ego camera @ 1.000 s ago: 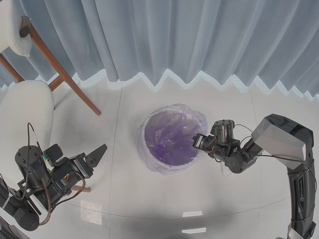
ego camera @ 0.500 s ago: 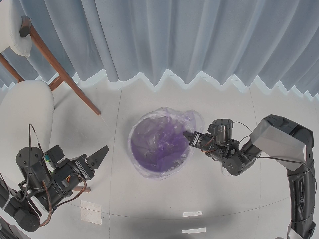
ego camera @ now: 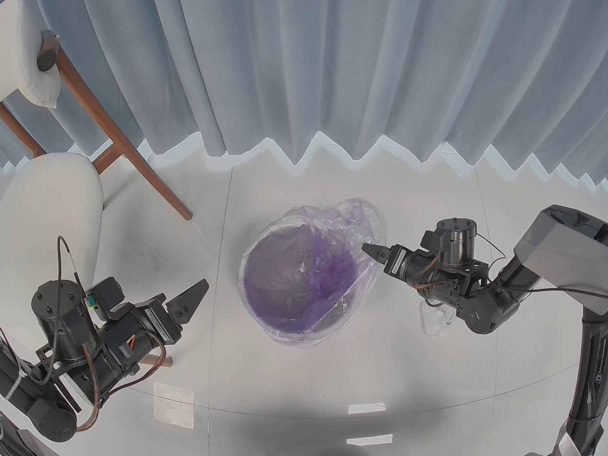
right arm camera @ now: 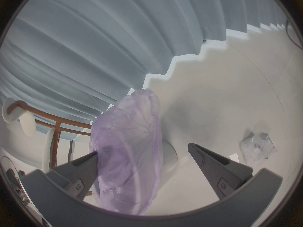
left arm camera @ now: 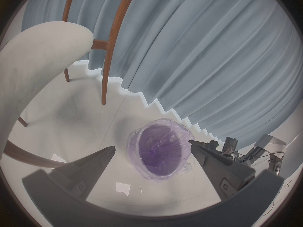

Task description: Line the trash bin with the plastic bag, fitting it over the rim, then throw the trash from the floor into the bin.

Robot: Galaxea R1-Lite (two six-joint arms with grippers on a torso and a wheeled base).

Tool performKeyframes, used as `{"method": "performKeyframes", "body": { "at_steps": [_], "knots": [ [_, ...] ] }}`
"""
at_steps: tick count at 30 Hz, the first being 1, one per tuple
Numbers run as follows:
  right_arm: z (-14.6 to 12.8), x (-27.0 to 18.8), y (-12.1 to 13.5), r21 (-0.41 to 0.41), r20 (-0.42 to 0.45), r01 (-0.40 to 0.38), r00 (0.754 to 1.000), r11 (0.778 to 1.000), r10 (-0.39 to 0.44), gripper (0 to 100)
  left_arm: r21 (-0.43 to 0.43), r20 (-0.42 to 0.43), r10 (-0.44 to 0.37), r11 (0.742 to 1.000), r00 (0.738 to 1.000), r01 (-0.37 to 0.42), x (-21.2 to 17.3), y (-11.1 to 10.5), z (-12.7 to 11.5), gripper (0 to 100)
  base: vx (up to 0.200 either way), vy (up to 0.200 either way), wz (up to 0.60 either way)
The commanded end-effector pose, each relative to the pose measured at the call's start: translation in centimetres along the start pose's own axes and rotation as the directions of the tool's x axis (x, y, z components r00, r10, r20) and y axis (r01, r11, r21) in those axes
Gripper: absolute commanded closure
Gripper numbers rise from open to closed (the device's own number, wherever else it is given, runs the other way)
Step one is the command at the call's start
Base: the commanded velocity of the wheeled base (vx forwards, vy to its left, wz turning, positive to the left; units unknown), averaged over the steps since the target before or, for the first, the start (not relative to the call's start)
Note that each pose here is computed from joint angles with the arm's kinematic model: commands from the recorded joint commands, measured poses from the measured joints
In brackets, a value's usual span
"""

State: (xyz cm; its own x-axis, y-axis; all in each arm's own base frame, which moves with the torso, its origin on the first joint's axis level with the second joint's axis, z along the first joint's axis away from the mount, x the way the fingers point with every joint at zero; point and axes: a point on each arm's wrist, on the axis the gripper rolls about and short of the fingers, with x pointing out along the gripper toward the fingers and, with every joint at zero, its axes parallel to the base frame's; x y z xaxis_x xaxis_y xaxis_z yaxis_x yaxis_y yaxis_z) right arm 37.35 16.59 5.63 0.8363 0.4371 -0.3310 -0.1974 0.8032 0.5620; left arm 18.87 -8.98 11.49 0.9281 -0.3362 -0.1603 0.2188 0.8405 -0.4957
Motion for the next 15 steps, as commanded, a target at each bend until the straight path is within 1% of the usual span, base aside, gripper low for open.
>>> {"method": "performKeyframes", "body": {
  "at_steps": [1,4,10,15],
  "knots": [
    [0.5,-2.1,-1.3,0.046,-0.021,0.029,0.999,0.999,-0.028,0,0.001,-0.005,0.004,1.0,1.0,-0.004,0.1,0.1,-0.1,0,0.0,0.0,0.0],
    [-0.9,-1.4,-2.1,0.042,-0.057,0.049,0.997,0.998,-0.047,0,0.002,-0.009,0.006,1.0,1.0,-0.006,0.2,0.1,-0.2,0,0.0,0.0,0.0],
    [-2.2,-0.4,-3.0,0.035,-0.061,0.048,0.997,0.998,-0.046,0,0.004,-0.013,0.009,1.0,1.0,-0.009,0.2,0.2,-0.3,0,0.0,0.0,0.0],
    [-1.0,1.8,-2.1,0.024,0.03,-0.024,0.999,0.999,0.024,0,0.004,-0.017,0.011,1.0,1.0,-0.011,0.2,0.2,-0.4,0,0.0,0.0,0.0]
  ]
}}
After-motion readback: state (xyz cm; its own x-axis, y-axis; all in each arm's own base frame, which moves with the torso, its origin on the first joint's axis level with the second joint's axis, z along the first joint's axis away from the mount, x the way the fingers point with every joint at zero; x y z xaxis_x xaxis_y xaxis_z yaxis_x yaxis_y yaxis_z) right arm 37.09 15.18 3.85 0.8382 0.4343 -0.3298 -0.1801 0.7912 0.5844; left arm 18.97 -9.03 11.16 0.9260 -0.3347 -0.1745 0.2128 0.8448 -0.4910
